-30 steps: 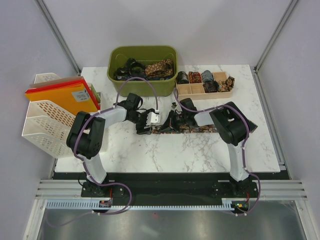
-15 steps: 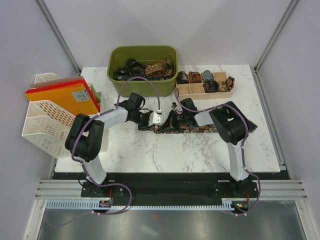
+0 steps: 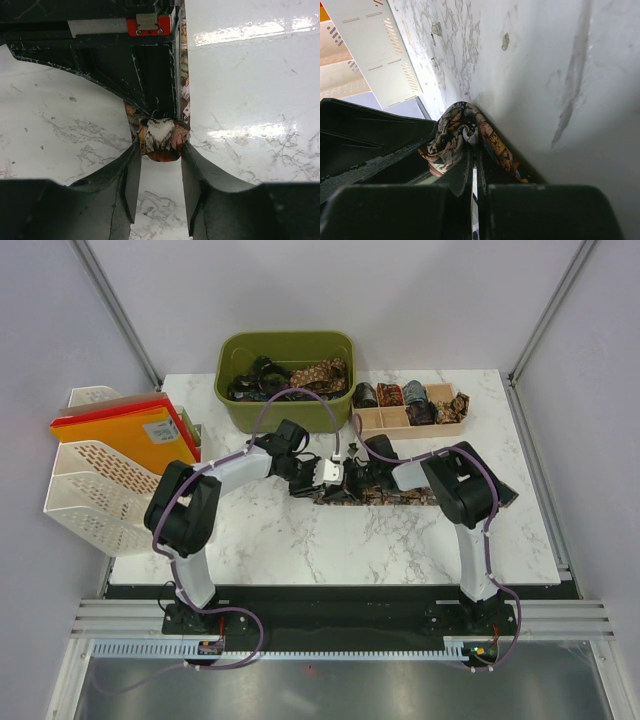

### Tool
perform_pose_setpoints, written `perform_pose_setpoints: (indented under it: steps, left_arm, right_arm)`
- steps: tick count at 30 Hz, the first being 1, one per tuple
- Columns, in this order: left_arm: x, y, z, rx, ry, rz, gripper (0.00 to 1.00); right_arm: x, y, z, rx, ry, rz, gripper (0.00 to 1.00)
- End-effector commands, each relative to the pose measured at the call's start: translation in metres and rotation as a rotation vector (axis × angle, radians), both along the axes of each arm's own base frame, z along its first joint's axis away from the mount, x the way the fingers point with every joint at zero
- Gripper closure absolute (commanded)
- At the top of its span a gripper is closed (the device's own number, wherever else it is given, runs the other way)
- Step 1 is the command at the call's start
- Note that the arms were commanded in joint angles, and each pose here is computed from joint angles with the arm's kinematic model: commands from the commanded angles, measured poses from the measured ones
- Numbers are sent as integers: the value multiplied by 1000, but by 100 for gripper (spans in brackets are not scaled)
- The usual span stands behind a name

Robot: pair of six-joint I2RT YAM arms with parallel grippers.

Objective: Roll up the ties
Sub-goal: Roll the tie at the center of the board.

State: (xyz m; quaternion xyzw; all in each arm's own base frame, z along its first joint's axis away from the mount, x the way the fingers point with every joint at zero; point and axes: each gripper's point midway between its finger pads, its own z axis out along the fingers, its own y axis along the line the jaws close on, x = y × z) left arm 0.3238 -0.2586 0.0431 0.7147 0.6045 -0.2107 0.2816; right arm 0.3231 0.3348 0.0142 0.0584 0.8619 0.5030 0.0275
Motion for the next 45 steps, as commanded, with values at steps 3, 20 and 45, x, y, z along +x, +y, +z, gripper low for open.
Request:
perform_pose_setpoints:
  steps: [3,20,45]
  left_arm:
    - [-13,-29,6,-60,37,-60,51]
    - [-32,-15,17,-85,53,72,64]
    - [-47,-3,-54,220,187,147,62]
  right_arm:
    - [-5,-3,-39,-97,26,-30,100]
    - [-29,20,-37,-56,19,73,100]
    - [-17,21,10,53,-7,88,70]
